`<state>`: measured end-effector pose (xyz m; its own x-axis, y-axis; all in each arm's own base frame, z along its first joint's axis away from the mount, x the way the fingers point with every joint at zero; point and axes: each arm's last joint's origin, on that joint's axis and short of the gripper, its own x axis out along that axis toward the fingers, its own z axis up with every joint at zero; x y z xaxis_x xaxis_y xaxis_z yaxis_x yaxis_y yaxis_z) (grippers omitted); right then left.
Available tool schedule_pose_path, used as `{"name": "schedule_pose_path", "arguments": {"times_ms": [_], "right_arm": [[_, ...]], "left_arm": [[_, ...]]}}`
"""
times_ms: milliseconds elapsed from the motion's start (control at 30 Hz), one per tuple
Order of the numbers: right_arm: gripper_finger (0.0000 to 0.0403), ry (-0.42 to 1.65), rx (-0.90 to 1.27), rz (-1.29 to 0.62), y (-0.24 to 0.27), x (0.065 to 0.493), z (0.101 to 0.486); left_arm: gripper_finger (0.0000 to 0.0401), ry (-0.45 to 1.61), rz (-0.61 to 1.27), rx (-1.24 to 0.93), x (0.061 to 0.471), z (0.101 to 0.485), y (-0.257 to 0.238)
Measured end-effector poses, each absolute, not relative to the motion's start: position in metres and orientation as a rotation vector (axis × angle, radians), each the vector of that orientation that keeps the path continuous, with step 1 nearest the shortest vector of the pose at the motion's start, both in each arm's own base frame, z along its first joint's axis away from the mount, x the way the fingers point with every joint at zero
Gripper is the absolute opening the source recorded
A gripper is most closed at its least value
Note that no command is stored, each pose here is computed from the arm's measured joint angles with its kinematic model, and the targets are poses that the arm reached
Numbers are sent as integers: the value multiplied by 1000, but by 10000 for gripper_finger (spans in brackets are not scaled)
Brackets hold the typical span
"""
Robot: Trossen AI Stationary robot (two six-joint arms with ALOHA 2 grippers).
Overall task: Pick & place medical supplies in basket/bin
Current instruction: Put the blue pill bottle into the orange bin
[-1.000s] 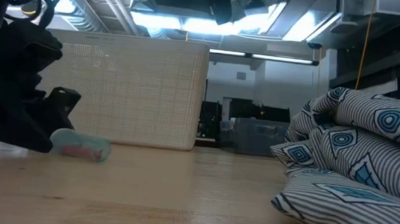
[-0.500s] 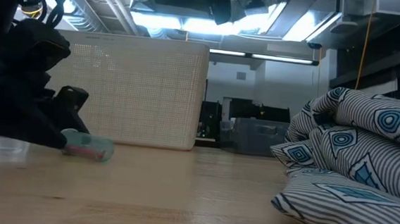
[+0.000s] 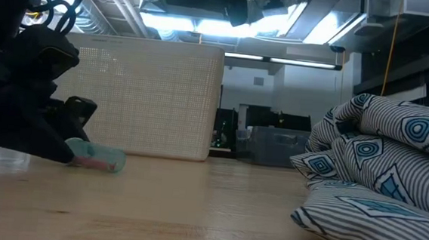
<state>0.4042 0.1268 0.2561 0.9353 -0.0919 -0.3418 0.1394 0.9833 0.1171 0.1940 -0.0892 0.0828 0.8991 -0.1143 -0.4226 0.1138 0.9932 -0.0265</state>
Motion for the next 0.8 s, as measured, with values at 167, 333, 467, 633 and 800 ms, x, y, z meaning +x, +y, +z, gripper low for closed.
{"name": "schedule_pose_path", "arguments": {"times_ms": [167, 333, 467, 633, 800], "right_arm": [[262, 342, 141, -119, 127, 404, 256], [262, 342, 140, -120, 127, 404, 256], [262, 342, 140, -120, 127, 404, 256], [262, 342, 140, -120, 127, 404, 256], [262, 345, 140, -118, 127, 404, 256]], "left_arm": [[137, 438, -117, -5, 194, 83, -89], [120, 432, -119, -9, 194, 83, -89], [110, 402, -144, -21, 195, 87, -91], [108, 396, -169, -28, 195, 91, -91], [107, 408, -196, -29, 192, 98, -92]]}}
